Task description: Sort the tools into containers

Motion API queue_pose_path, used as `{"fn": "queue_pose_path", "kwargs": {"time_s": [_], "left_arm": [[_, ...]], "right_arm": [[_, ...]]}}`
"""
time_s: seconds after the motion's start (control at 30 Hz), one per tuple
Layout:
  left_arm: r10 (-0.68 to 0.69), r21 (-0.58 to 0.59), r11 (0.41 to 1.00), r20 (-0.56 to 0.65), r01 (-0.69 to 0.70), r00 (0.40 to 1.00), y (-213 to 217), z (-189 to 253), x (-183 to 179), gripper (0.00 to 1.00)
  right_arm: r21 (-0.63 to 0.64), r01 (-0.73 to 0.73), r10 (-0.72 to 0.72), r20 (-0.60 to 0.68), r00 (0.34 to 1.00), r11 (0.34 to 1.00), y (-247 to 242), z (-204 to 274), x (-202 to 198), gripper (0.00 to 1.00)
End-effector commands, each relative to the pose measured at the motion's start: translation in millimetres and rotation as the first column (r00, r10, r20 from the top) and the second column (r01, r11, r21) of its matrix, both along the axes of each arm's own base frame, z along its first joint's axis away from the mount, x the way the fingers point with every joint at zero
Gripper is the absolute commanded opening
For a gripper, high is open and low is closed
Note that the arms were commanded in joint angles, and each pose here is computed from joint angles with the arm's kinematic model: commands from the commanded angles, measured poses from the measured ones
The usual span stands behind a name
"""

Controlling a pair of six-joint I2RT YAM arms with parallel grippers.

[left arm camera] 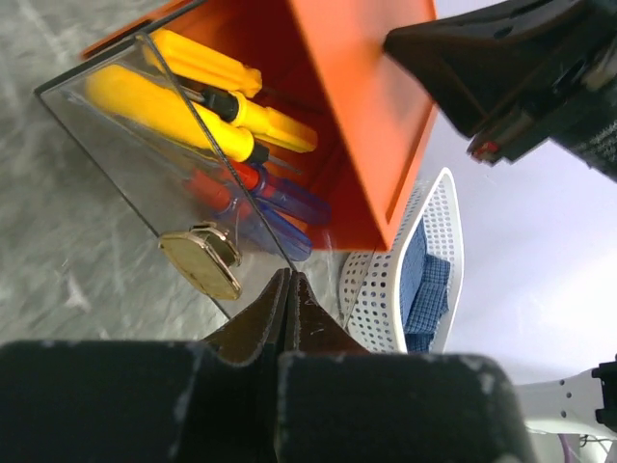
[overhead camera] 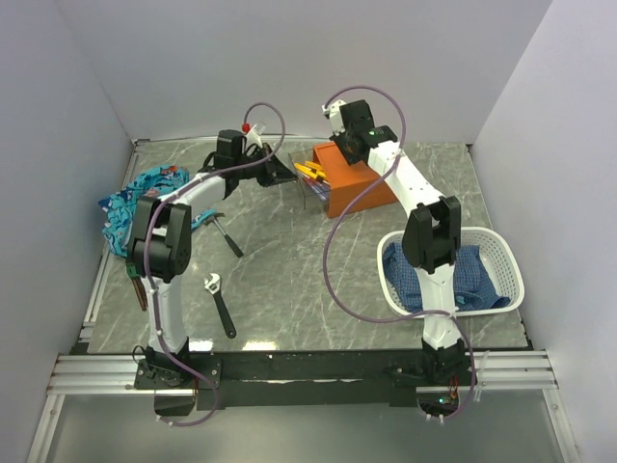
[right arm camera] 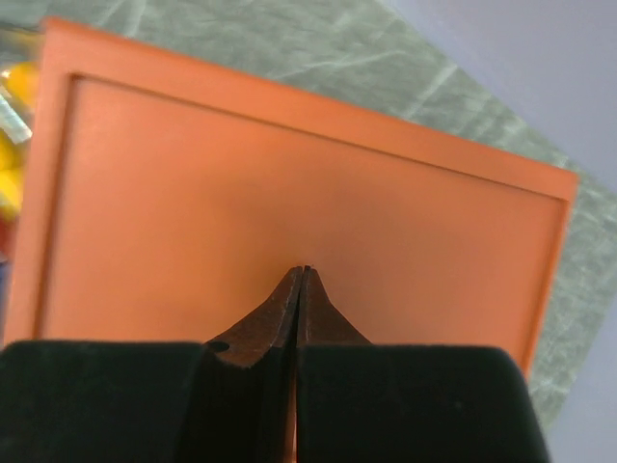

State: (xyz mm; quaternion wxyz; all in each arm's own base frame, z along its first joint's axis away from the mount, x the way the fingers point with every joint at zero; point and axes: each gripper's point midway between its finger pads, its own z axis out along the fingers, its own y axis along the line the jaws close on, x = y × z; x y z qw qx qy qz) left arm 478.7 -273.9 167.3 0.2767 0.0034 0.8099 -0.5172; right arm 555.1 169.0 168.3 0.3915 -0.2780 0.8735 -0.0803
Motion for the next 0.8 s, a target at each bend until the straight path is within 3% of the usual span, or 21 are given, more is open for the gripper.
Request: {"fn": "queue_pose_path", "kwargs": {"time_s": [0.0,0.3,0.6,0.67,0.7,0.77], "left_arm": [[-0.065,-0.036,0.997,0.069,0.068,0.995,-27,14,5,0.01],[-0.09,-0.049,0.994,0.084,0.094,0.992,-66,6,19,0.01],[-0.101,-0.061,0.992,0.106,0.108,0.989,-97,-3,22,0.08],[-0.098,-0.063,0.992,0.1,0.105,0.99,-100,-2,21,0.14],[-0.092,-0.06,0.993,0.091,0.098,0.992,-99,-5,20,0.3],[-0.081,-0.048,0.995,0.069,0.084,0.994,-97,-4,19,0.44]], "right_arm": [[0.027,-0.071,0.075,-0.18,0.981,0.997,13,-48,-29,0.0],[0.075,-0.098,0.116,-0.29,0.95,0.992,21,-72,-54,0.0],[0.078,-0.106,0.126,-0.324,0.938,0.991,24,-82,-64,0.0],[0.076,-0.106,0.125,-0.325,0.937,0.992,24,-82,-64,0.0],[0.076,-0.109,0.128,-0.325,0.937,0.991,26,-83,-64,0.0],[0.073,-0.104,0.123,-0.328,0.937,0.992,25,-84,-64,0.0]]}}
